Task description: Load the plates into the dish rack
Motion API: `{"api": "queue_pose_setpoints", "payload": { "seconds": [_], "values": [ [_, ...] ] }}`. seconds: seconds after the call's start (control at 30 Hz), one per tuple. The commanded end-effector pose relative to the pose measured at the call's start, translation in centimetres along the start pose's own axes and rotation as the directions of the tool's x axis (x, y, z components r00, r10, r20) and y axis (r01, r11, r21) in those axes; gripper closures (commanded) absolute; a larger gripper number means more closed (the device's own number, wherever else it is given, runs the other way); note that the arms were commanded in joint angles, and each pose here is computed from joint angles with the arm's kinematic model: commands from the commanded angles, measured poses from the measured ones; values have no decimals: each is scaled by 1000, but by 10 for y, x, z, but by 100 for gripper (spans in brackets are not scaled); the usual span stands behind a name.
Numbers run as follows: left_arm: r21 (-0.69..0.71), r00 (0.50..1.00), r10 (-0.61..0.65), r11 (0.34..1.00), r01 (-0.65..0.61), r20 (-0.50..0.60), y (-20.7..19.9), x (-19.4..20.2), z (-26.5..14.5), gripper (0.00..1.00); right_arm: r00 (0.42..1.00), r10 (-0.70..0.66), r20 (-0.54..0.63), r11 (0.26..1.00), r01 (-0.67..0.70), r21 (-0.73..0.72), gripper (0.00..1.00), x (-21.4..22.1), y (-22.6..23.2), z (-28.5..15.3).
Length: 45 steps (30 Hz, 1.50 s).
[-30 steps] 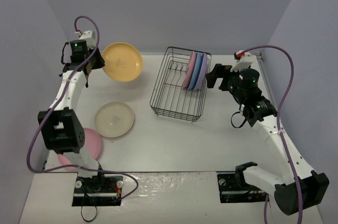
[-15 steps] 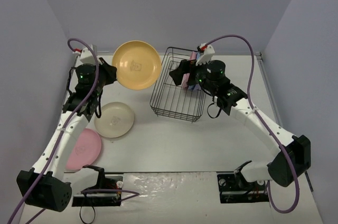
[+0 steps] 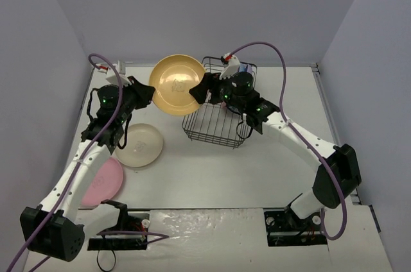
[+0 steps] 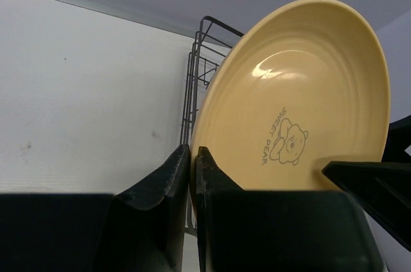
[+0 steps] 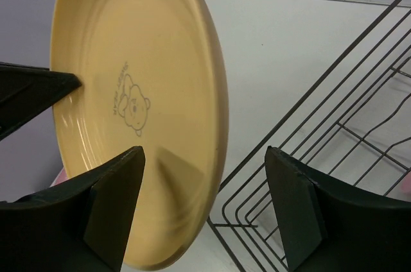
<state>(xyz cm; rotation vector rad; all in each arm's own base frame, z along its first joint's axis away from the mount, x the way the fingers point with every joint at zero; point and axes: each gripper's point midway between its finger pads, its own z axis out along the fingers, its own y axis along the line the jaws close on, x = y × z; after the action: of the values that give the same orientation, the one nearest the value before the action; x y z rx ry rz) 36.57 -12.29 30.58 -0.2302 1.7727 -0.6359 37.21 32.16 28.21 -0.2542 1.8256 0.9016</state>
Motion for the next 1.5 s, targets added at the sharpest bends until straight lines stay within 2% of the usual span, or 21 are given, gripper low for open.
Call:
{"api": "queue_pose_setpoints", "payload": {
  "seconds": [0.0, 0.17, 0.2, 0.43, 0.47, 0.5, 0.53, 0.6, 0.67, 0.77, 0.87, 0.9, 0.93, 1.03, 1.1, 1.17, 1.2, 1.23, 1.3, 1.4, 1.47],
  "values": [
    [119, 989, -3, 993, -15, 151, -35, -45, -18, 100, 985, -7, 170, 999, 1, 33, 54, -53, 14, -1],
    [80, 990, 16, 996, -28, 143, -28, -42, -18, 100, 981, -13, 196, 997, -1, 72, 95, -57, 12, -7],
    [70, 990, 16, 997, -26, 140, -26, -41, -17, 100, 979, -15, 203, 997, 0, 76, 99, -58, 12, -9],
    [30, 994, 17, 999, -21, 106, -14, -30, -9, 100, 965, -34, 260, 993, 4, 114, 100, -75, 10, -15],
    [28, 994, 19, 999, -22, 103, -14, -29, -8, 97, 963, -40, 266, 992, 7, 124, 100, -78, 9, -16],
    [26, 995, 22, 999, -25, 100, -13, -29, -7, 89, 961, -46, 274, 991, 10, 131, 100, -81, 8, -17],
    [21, 995, 25, 999, -27, 94, -13, -28, -6, 72, 957, -55, 285, 990, 15, 140, 100, -85, 8, -18],
    [-3, 997, 33, 999, -33, 67, -8, -23, -3, 7, 953, -78, 292, 985, 28, 171, 100, -92, 5, -20],
    [-60, 999, 38, 998, -36, 35, 3, -19, -2, 3, 950, -113, 290, 950, 18, 312, 100, -98, -18, -25],
    [-134, 999, 48, 990, -45, 16, 17, -15, -3, 3, 933, -182, 309, 843, -14, 538, 100, -119, -48, -43],
    [-220, 998, 52, 974, -47, 18, 36, -16, -6, 3, 913, -254, 318, 677, -66, 733, 100, -135, -61, -63],
    [-242, 998, 55, 969, -50, 17, 42, -15, -8, 3, 897, -287, 336, 587, -112, 801, 100, -147, -64, -79],
    [-257, 998, 55, 965, -48, 18, 46, -15, -10, 3, 889, -340, 308, 453, -133, 882, 100, -147, -72, -96],
    [-311, 998, 49, 950, -37, 29, 62, -15, -16, 3, 871, -439, 220, 208, -140, 968, 100, -140, -68, -101],
    [-330, 998, 40, 944, -25, 39, 70, -15, -19, 3, 862, -480, 164, 85, -140, 986, 100, -133, -63, -103],
    [-333, 999, 29, 943, -13, 43, 77, -15, -22, 3, 877, -472, 95, -58, -139, 989, 100, -122, -57, -105],
    [-336, 999, 24, 942, -9, 40, 81, -14, -23, 3, 901, -430, 64, -98, -117, 988, 100, -113, -57, -103],
    [-340, 999, 20, 940, -7, 34, 85, -12, -24, 3, 925, -377, 37, -104, -82, 991, 100, -103, -59, -98],
    [-343, 999, 12, 939, 0, 31, 90, -12, -26, 3, 938, -316, 144, 13, -148, 989, 100, -93, -62, -81],
    [-362, 999, 3, 932, 10, 35, 102, -12, -29, 3, 951, -308, -39, -21, 34, 999, 100, -76, -66, -56],
    [-352, 1000, -6, 936, 13, 22, 105, -8, -29, 3, 947, -308, -85, -25, 82, 996, 100, -80, -64, -46]
  ]
}}
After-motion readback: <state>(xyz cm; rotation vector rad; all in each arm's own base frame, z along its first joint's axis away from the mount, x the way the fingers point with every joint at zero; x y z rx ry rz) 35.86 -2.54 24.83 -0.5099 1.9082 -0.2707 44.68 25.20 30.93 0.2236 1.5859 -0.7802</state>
